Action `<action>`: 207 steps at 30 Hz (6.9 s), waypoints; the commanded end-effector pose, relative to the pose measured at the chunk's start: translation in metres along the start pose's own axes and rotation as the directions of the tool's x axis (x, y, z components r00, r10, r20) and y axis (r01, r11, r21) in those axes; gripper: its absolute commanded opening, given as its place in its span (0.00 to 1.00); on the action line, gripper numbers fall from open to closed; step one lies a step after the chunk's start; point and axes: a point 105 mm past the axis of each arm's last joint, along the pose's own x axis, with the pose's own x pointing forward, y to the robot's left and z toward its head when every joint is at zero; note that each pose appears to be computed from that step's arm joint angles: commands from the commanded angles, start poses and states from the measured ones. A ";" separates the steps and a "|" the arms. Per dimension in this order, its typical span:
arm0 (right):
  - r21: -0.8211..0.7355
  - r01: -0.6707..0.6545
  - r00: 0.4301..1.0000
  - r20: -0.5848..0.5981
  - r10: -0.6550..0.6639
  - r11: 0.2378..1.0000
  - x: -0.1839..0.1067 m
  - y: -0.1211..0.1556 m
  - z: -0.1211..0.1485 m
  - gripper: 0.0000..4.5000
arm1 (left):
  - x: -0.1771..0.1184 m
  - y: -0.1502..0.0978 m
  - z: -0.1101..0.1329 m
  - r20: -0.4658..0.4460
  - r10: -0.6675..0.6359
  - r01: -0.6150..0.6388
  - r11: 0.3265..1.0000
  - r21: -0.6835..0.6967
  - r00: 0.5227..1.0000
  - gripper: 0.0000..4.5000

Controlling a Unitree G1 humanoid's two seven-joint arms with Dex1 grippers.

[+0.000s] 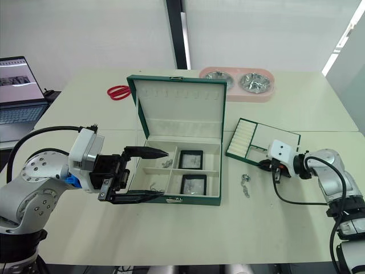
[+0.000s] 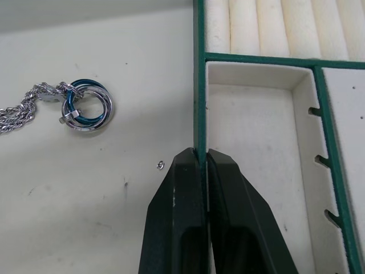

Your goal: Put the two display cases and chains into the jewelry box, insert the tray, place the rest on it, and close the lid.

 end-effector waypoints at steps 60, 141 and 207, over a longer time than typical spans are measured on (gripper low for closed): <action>-0.214 -0.301 0.949 0.032 0.314 0.929 -0.085 0.111 0.122 0.00 | -0.067 -0.016 0.001 -0.102 0.080 -0.075 0.996 0.055 0.992 1.00; 0.020 -0.395 0.909 0.153 0.388 0.918 0.070 0.140 0.181 0.00 | -0.129 -0.017 -0.017 -0.317 0.287 -0.271 0.958 0.093 0.904 1.00; -0.053 -0.297 0.887 0.354 0.296 0.954 0.112 0.101 0.233 0.27 | -0.124 -0.008 -0.022 -0.279 0.300 -0.278 0.954 0.115 0.912 1.00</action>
